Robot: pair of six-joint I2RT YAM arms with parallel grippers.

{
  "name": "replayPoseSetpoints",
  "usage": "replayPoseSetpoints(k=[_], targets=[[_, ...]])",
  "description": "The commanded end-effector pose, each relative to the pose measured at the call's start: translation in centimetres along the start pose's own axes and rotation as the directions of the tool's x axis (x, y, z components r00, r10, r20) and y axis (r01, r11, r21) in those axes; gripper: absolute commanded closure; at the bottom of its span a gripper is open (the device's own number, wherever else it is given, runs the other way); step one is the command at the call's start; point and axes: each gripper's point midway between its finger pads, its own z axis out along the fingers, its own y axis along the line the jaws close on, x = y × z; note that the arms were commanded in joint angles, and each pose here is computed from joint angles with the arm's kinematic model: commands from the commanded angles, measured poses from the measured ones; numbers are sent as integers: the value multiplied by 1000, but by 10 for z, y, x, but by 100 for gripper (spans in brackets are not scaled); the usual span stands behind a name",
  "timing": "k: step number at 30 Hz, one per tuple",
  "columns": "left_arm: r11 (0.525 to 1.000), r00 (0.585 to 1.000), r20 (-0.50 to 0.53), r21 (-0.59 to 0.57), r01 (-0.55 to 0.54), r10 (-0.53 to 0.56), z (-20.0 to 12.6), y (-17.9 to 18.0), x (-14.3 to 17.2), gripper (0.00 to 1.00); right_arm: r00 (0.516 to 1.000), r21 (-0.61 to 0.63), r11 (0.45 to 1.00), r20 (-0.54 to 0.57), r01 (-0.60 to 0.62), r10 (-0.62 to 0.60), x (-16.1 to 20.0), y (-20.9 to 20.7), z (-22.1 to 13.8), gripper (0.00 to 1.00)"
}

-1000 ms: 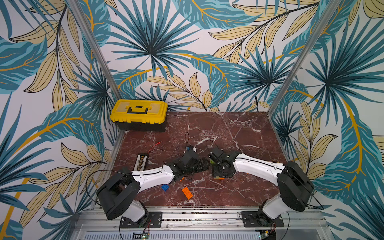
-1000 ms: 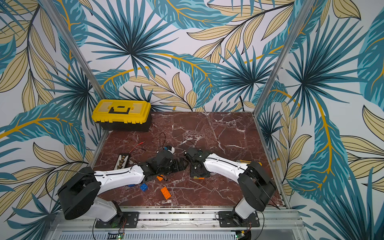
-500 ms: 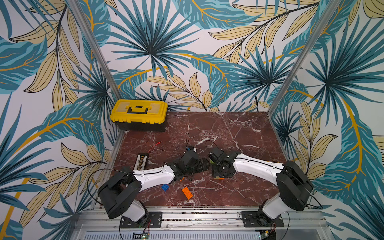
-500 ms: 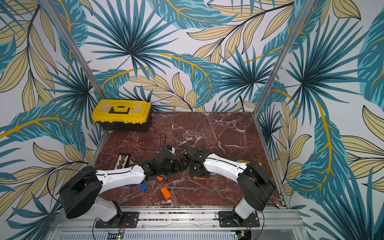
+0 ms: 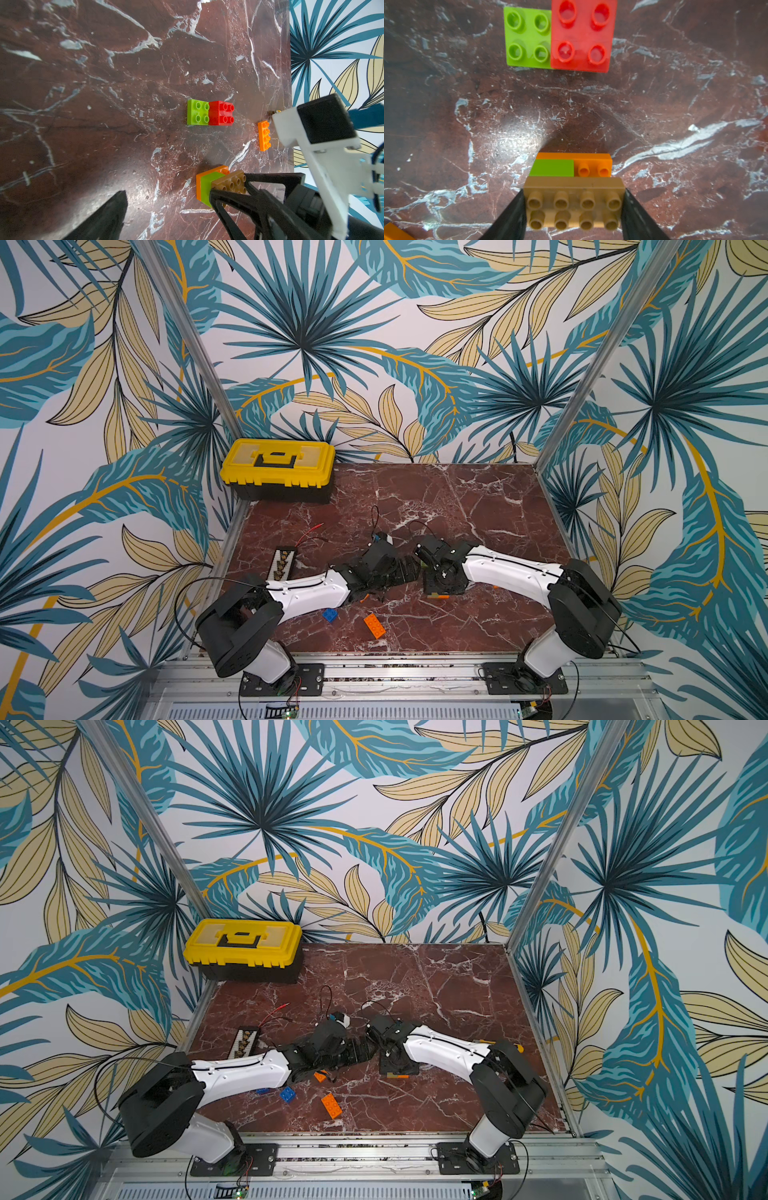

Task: Assemble the number 5 with lego
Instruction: Assemble the lego brick with the lego brick.

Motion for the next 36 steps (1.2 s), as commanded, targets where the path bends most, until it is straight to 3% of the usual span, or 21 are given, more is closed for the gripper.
replayPoseSetpoints(k=[1,13,25,36], targets=[[1000,1000,-3,-14,4,-4,2,5,2,0,988,148,989,-151,24,-1,43,-35,37,44],[1000,1000,0,-14,1,-1,2,4,1,0,988,185,982,-155,41,-12,42,-40,36,44],[1000,1000,7,-16,4,-4,2,6,0,0,995,112,993,-94,29,-18,22,-22,15,44],[1000,1000,8,-18,5,-5,1,8,1,0,988,130,991,-152,14,6,48,-34,43,44]])
